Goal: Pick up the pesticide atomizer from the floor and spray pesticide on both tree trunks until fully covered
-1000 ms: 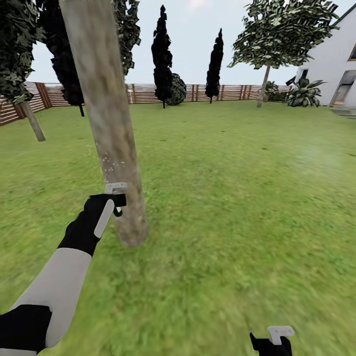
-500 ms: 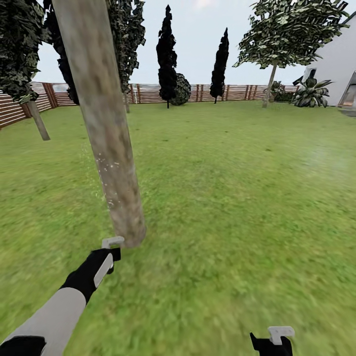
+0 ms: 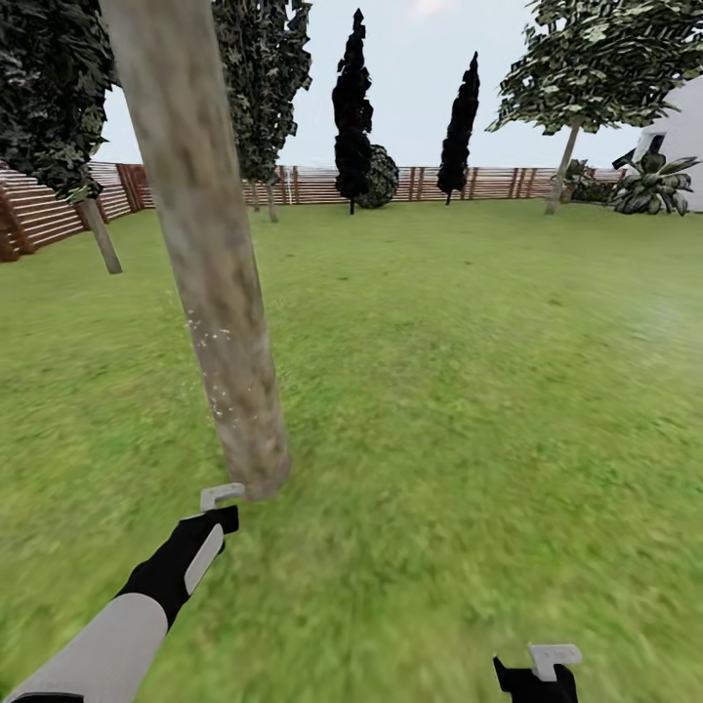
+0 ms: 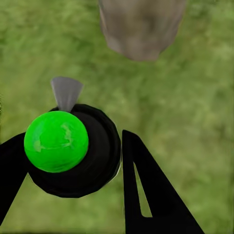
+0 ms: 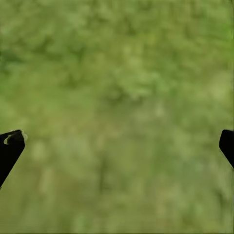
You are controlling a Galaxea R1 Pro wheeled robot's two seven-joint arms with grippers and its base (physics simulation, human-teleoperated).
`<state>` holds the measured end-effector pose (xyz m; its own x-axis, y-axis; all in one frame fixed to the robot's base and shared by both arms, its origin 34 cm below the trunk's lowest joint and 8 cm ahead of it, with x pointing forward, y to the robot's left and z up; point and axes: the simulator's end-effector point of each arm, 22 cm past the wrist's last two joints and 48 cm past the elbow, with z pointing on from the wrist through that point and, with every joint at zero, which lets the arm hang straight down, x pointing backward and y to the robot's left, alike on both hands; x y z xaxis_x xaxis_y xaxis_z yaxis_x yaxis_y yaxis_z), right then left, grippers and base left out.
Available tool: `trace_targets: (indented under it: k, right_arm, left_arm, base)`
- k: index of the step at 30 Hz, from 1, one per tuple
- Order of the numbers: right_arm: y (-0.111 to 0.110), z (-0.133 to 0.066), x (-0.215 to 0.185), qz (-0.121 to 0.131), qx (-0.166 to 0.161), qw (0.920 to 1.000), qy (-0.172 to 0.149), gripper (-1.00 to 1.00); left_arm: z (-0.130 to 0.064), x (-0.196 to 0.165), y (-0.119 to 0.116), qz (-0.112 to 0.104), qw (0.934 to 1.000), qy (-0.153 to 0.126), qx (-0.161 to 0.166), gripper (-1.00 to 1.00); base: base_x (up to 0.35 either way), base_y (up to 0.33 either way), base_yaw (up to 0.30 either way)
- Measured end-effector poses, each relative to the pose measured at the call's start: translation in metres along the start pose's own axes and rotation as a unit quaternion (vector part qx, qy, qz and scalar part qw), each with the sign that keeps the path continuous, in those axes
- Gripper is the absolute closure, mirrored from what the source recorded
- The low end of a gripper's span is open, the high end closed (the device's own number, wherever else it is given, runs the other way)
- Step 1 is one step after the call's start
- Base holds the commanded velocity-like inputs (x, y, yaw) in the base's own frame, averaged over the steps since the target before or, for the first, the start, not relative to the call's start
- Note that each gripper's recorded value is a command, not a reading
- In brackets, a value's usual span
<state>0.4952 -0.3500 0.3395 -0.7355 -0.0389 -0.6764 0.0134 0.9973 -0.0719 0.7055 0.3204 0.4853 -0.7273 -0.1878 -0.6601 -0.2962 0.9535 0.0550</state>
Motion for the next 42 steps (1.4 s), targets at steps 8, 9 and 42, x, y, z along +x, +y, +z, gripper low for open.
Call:
trace_targets:
  k: [8,9,42]
  right_arm:
    - [-0.0003,0.0000,0.0000,0.000,0.000,1.0000,0.000,-1.00]
    - [-0.0001,-0.0001,0.0001,0.000,0.000,1.0000,0.000,-1.00]
    - [0.0009,0.0000,0.0000,0.000,-0.001,1.0000,0.000,-1.00]
  left_arm:
    - [-0.0004,0.0007,-0.0025,-0.001,1.0000,0.001,0.002,1.00]
    - [-0.0004,0.0008,-0.0027,-0.001,1.0000,0.001,0.002,1.00]
    - [-0.0006,0.0011,-0.0038,0.000,1.0000,0.001,0.003,1.00]
  base:
    - [0.246,-0.240,0.104]
    - [0.259,-0.231,0.001]
    - [0.170,-0.247,0.170]
